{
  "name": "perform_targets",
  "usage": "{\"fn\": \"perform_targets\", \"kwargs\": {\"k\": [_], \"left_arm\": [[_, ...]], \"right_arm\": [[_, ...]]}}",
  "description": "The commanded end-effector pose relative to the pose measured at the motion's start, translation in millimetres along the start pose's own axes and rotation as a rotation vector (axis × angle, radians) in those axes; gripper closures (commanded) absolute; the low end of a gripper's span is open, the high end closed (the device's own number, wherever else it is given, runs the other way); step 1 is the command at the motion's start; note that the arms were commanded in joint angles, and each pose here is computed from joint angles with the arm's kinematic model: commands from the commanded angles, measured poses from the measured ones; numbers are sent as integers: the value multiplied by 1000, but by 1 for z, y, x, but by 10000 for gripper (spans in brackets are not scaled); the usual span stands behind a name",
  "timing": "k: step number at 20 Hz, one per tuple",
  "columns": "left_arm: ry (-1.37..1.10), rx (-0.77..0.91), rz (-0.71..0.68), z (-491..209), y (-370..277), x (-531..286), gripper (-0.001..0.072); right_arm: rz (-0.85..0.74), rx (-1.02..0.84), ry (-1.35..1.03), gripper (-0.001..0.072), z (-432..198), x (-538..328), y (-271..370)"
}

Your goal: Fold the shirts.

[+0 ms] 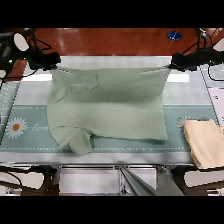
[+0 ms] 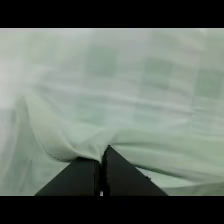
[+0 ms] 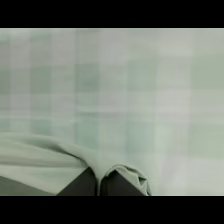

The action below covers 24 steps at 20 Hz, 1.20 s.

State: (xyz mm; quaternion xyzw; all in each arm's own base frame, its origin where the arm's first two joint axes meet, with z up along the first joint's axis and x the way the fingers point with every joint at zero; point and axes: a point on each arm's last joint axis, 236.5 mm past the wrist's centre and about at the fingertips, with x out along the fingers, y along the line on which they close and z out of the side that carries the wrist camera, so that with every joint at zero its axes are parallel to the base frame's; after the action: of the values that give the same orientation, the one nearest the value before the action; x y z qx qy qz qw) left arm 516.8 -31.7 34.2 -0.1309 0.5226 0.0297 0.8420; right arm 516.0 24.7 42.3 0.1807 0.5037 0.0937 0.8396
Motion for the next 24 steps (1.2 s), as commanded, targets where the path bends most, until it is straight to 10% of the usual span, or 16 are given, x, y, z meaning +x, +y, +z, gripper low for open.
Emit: {"fn": "perform_targets", "kwargs": {"k": [1,18,19,20,21,24], "left_arm": [[88,-51,-62,-5,-13,28,690],[507,168,69,-123,47,42,689],[512,154,73,-124,48,41,635],[524,138,78,-125,48,38,418],[540,136,81,-128,48,33,192],[611,152,153,-140,65,9,197]], "right_arm": [[0,43,47,693,3,26,-10],[-60,84,528,688,-147,38,-58],[-74,108,537,553,-149,36,-59],[-71,119,558,287,-154,34,-57],[-71,109,579,297,-157,29,-57],[-119,85,563,297,-153,7,-63]]}}
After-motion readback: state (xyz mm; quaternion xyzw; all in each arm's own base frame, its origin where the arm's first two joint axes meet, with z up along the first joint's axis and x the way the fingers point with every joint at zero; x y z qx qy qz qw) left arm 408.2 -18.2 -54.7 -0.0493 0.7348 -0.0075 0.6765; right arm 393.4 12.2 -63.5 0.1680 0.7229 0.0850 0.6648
